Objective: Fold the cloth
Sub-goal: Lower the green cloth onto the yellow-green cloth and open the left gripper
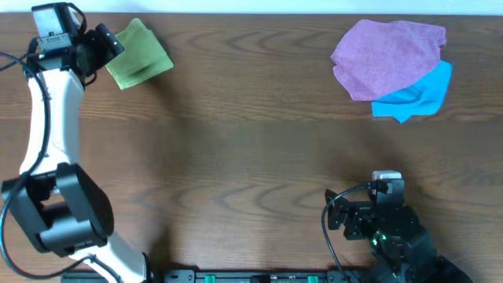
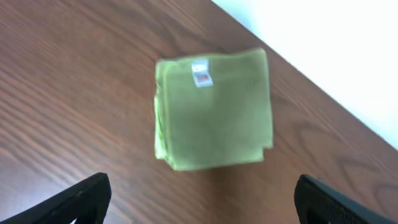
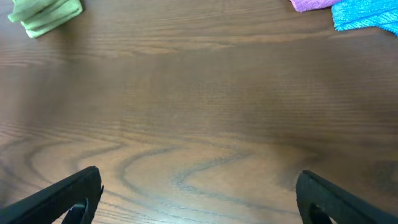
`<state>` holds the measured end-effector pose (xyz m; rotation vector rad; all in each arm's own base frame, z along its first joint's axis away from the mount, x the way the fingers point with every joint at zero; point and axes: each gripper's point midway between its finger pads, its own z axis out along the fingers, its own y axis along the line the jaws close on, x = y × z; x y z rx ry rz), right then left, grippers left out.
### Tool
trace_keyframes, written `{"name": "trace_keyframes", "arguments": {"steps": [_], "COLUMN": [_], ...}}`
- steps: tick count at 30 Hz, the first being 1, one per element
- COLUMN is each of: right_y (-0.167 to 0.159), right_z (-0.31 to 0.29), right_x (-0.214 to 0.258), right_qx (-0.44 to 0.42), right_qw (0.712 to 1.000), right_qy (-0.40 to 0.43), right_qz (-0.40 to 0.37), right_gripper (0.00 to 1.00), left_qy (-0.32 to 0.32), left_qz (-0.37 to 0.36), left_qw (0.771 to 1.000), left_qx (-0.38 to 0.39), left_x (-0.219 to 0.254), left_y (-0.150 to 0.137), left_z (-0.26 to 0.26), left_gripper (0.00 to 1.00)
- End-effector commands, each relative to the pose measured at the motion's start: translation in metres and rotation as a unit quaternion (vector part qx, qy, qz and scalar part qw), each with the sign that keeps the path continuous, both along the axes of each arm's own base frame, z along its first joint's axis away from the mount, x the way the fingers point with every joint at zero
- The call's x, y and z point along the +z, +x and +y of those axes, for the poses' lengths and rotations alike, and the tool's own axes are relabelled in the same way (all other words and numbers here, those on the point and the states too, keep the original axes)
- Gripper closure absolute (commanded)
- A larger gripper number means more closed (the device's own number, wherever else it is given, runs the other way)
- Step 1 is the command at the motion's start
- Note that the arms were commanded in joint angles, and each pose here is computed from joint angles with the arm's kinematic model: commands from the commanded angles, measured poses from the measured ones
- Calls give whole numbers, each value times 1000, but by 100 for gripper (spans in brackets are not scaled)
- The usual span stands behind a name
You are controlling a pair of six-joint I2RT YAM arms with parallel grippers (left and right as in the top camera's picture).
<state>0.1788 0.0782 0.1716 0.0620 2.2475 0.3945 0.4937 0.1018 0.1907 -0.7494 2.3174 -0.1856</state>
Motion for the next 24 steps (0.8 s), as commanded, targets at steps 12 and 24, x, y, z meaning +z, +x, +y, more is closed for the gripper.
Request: {"name": "trace_keyframes", "arguments": {"steps": [12, 24], "right_y": [1, 1], "right_z": [-4, -4], "right_x": [-1, -1], "right_qx": [-13, -13], "right_qw": [1000, 1000], "right_qy": [2, 2], "right_qz": [1, 1], "right_gripper": [1, 1], "left_qy": [-25, -11], "left_qz": [-53, 11], "left_qw": [996, 991], "left_qx": [-67, -131], "left_x": [73, 82], "left_y": [-24, -89], "left_z": [-62, -83], "left_gripper": [5, 5]}}
